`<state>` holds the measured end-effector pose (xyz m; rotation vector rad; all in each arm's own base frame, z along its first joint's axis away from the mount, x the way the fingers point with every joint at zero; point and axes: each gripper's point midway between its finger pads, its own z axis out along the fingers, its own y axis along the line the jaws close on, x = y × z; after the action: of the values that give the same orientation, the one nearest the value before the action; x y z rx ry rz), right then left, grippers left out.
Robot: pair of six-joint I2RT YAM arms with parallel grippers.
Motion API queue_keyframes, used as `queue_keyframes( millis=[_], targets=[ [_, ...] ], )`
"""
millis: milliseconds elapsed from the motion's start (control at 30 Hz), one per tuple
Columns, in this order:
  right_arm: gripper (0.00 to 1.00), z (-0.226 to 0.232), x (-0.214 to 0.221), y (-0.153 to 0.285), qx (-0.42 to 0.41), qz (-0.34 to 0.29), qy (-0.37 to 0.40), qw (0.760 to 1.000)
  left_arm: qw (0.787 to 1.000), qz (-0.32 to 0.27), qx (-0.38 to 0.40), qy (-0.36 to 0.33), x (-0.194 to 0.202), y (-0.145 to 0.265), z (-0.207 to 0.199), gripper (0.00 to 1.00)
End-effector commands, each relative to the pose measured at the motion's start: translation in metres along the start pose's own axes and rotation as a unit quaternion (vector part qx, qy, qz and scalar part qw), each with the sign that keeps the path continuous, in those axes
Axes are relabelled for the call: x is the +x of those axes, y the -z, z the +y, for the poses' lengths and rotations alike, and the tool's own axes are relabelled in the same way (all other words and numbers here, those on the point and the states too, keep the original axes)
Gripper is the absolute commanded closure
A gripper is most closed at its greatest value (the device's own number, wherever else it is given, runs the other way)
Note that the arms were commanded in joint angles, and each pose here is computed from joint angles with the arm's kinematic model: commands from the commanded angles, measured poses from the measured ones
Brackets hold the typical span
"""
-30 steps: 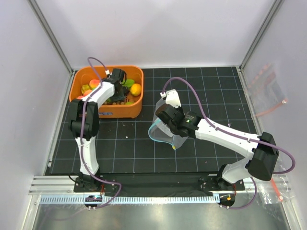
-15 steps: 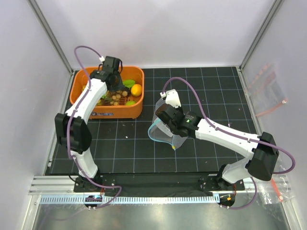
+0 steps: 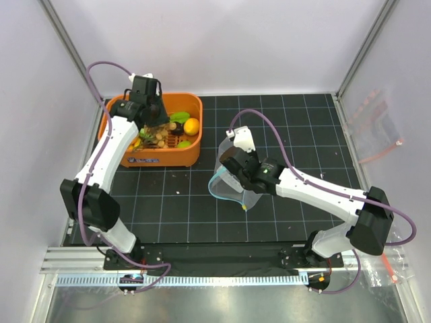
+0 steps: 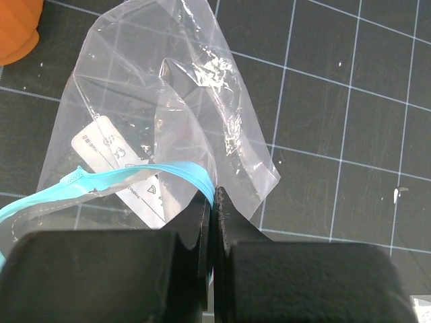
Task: Place the food in the zip-top bag and seal the zipper
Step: Pick up the fake fruit from the bin, then place the fake fruit in the zipper food storage bag.
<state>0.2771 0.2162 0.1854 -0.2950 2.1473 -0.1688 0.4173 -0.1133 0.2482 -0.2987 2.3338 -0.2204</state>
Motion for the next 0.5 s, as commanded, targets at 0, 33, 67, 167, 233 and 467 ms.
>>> queue_keyframes(
  millis=[0, 33, 67, 167, 233, 467],
  targets=[
    [0.99, -0.004, -0.017, 0.007, -0.009, -0.027, -0.030, 0.999, 0.997, -0.039, 0.061, 0.014, -0.018, 0.038, -0.018, 1.00],
    [0.99, -0.002, -0.017, 0.006, -0.019, -0.026, -0.033, 0.999, 0.996, -0.044, 0.072, 0.016, -0.021, 0.043, -0.021, 1.00],
    [0.99, 0.004, -0.015, 0.007, -0.038, -0.022, -0.035, 0.998, 0.994, -0.053, 0.090, 0.018, -0.025, 0.052, -0.027, 1.00],
    [0.99, 0.006, -0.017, 0.008, -0.069, -0.020, -0.052, 0.996, 0.986, -0.040, 0.159, 0.017, -0.025, 0.073, -0.050, 1.00],
    [0.99, 0.005, -0.019, 0.008, -0.076, -0.024, -0.061, 0.995, 0.979, -0.025, 0.200, 0.018, -0.021, 0.085, -0.065, 1.00],
    [0.99, 0.013, -0.019, 0.014, -0.115, -0.021, -0.071, 0.991, 0.959, -0.031, 0.279, 0.018, 0.005, 0.128, -0.094, 1.00]
  ],
)
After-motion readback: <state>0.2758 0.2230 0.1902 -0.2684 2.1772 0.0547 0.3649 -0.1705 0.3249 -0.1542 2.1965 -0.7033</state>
